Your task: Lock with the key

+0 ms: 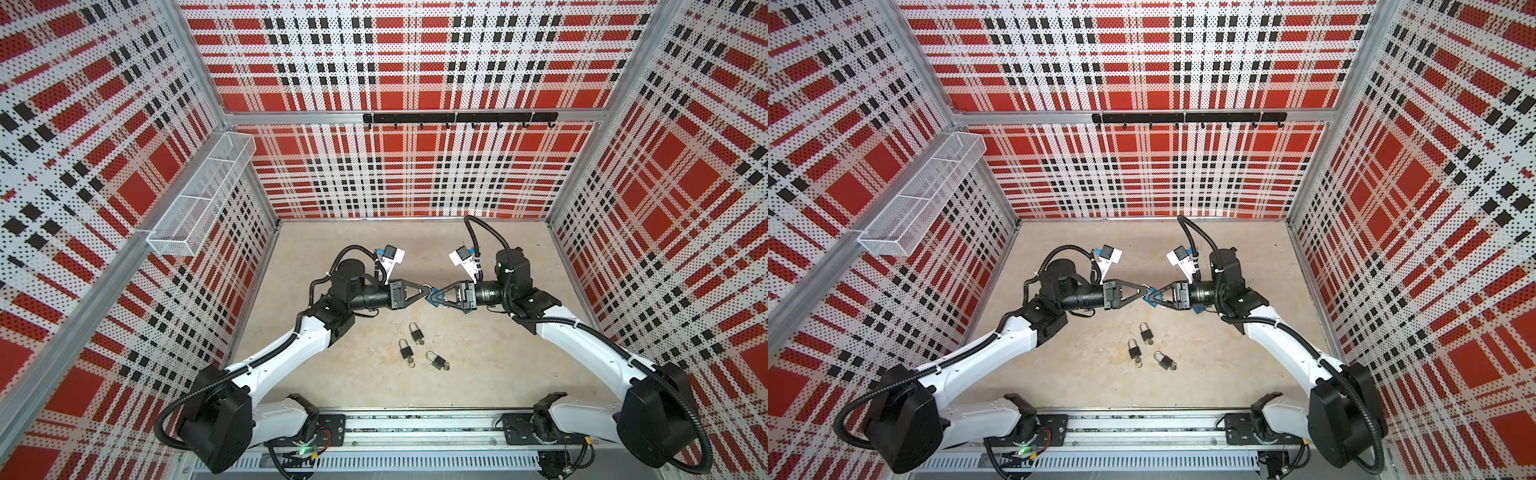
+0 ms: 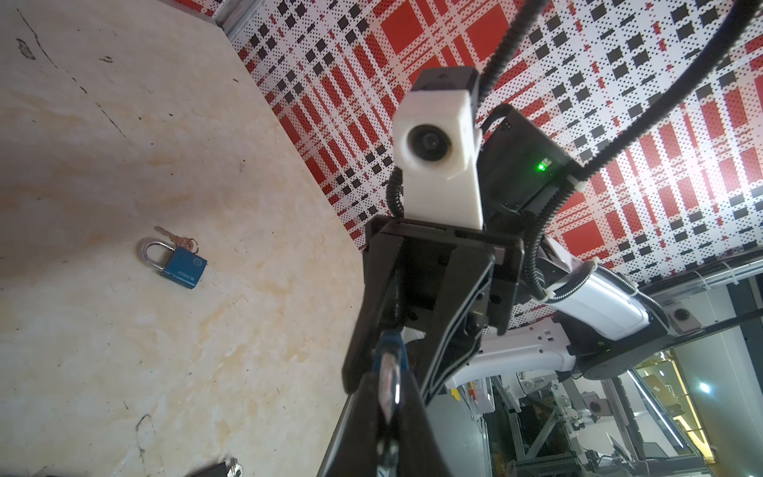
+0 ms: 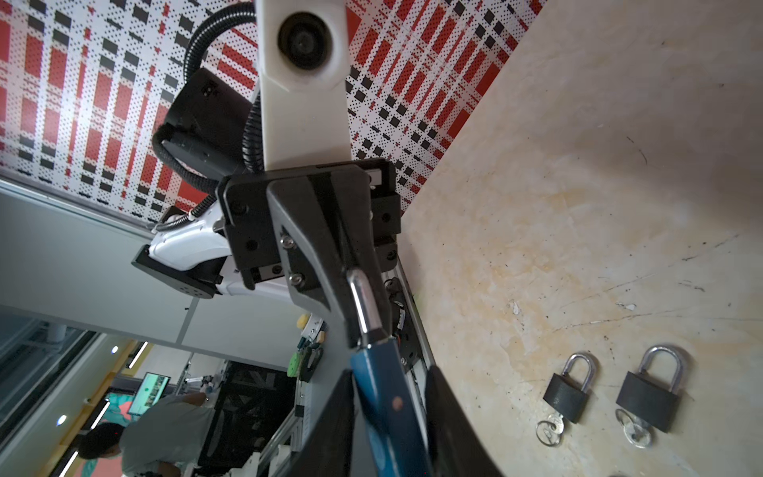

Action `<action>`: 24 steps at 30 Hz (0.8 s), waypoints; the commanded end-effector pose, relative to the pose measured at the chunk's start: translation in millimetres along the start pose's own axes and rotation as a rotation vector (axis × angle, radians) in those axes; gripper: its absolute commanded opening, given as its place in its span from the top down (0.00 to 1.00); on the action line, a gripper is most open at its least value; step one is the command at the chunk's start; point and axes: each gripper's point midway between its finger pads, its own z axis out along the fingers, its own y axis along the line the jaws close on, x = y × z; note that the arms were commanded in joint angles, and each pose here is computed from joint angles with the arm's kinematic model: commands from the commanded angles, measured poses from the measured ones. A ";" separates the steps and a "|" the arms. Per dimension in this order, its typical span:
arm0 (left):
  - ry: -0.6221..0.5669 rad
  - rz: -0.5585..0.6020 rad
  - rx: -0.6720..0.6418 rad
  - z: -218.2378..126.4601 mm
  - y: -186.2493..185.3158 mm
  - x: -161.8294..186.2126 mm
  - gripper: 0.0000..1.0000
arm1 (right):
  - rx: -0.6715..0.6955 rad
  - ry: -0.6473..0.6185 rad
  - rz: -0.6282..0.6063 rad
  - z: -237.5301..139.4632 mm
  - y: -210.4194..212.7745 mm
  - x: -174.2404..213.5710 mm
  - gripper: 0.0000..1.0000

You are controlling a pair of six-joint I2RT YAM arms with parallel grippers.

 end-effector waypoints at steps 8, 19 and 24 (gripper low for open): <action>-0.110 0.058 0.006 -22.9 -12.2 -25.7 1.00 | -0.006 -0.099 -0.022 -8.2 2.7 -3.8 0.63; -0.108 0.054 0.013 -23.7 -14.6 -24.9 1.00 | -0.043 -0.105 -0.030 -6.9 8.7 -10.5 0.71; -0.110 0.052 0.008 -23.5 -12.8 -24.8 1.00 | -0.050 -0.098 -0.022 -5.6 8.0 -10.2 0.89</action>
